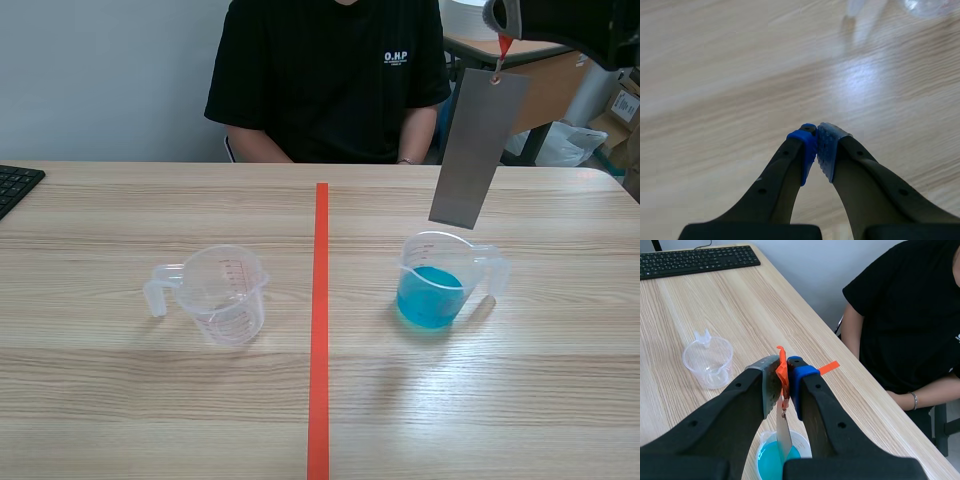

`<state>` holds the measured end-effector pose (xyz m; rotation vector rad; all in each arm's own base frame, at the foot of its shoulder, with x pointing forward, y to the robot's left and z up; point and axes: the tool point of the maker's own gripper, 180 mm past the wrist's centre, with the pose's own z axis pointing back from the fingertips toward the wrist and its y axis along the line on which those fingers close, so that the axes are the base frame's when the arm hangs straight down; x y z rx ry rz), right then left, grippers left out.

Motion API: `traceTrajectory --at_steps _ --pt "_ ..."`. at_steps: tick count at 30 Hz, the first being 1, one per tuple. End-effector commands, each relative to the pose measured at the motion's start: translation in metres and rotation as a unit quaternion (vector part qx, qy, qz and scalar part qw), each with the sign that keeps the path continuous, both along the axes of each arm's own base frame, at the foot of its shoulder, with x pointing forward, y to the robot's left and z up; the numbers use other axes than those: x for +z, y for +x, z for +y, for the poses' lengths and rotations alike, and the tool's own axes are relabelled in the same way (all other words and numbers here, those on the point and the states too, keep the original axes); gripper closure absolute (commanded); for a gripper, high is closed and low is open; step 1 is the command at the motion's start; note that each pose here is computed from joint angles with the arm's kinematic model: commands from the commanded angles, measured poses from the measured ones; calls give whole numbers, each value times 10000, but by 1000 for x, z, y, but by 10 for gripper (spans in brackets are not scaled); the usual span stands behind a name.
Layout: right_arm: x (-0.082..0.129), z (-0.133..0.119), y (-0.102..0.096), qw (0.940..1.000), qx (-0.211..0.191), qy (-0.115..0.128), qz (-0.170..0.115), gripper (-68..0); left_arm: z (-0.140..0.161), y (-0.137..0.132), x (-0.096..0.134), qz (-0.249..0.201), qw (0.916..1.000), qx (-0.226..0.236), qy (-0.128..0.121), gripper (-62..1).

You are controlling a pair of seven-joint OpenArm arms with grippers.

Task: Do the redox reaction experiment.
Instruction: 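Put the plate into the left beaker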

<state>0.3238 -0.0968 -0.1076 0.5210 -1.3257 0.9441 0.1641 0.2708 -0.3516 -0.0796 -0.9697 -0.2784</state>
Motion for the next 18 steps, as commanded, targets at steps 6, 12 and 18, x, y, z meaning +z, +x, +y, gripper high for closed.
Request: traceTrajectory --at_steps 6,12,18 --pt "16 10 1 9994 92 224 -233 -15 -12 -60 -30 522 9970 539 -170 -34" --pt "18 30 4 9988 284 201 -337 -15 -25 -98 -47 839 9905 1038 -329 -34" --pt "19 58 4 9973 537 238 -449 -15 -31 -122 -59 1161 9851 1219 -343 -34"
